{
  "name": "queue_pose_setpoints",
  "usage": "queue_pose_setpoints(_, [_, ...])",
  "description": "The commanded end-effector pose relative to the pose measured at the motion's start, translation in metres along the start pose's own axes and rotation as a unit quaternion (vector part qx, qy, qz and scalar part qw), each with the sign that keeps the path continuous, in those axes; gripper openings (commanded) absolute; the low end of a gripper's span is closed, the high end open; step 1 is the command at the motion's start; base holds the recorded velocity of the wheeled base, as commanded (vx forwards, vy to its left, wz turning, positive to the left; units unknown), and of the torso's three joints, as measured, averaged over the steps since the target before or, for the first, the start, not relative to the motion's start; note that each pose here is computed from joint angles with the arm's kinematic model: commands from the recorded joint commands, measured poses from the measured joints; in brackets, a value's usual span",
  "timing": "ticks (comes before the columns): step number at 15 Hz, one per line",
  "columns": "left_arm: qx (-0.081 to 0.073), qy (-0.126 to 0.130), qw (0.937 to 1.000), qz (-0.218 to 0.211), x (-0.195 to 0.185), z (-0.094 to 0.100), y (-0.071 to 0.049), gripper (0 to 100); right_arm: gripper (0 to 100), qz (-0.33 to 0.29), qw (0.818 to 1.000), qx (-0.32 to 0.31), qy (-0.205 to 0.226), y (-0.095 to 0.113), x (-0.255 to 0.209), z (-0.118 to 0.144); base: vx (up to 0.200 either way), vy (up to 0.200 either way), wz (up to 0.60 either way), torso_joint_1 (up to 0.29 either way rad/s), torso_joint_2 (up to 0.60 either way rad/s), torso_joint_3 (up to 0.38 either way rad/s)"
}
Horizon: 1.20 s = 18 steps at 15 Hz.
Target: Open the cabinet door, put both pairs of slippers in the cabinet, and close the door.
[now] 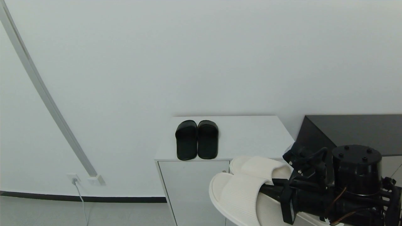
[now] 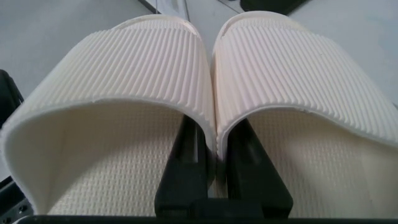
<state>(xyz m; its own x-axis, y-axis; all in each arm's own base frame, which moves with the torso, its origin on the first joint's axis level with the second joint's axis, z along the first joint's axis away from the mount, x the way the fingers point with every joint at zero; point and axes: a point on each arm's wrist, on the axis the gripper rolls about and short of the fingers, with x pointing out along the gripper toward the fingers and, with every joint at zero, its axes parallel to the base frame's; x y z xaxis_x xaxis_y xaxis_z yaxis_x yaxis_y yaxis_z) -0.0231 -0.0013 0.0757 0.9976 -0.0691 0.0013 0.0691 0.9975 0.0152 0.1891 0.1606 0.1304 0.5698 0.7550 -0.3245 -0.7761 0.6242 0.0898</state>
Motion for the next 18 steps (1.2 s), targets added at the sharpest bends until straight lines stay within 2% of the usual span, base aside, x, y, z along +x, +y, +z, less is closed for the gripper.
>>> queue_pose_setpoints(1, [0.000, 0.001, 1.0000, 0.000, 0.0001, 0.0000, 0.0000, 0, 0, -0.001, 1.000, 0.000, 0.001, -0.0003, 0.0002, -0.0005, 0.000, 0.000, 0.00, 0.000, 0.00, 0.000])
queue_pose_setpoints(9, [0.000, 0.001, 1.0000, 0.000, 0.0001, 0.0000, 0.0000, 0, 0, 0.001, 1.000, 0.000, 0.004, 0.0003, 0.0012, -0.0019, 0.000, 0.000, 0.00, 0.000, 0.00, 0.000])
queue_pose_setpoints(16, [0.001, 0.001, 1.0000, 0.001, 0.0001, 0.0000, 0.0000, 0, 0, 0.002, 1.000, -0.008, 0.005, 0.0020, -0.0016, -0.0036, 0.000, 0.000, 0.00, -0.138, 0.30, 0.162])
queue_pose_setpoints(17, [-0.001, 0.001, 1.0000, 0.001, 0.0001, 0.0000, 0.0000, 100, 0, 0.003, 1.000, -0.008, 0.006, 0.0024, -0.0035, -0.0054, 0.000, 0.000, 0.00, -0.144, 0.34, 0.193])
queue_pose_setpoints(18, [-0.005, 0.001, 1.0000, 0.001, 0.0001, 0.0000, 0.0000, 100, 0, 0.003, 1.000, -0.008, 0.007, 0.0023, -0.0032, -0.0064, 0.000, 0.000, 0.00, -0.159, 0.34, 0.193])
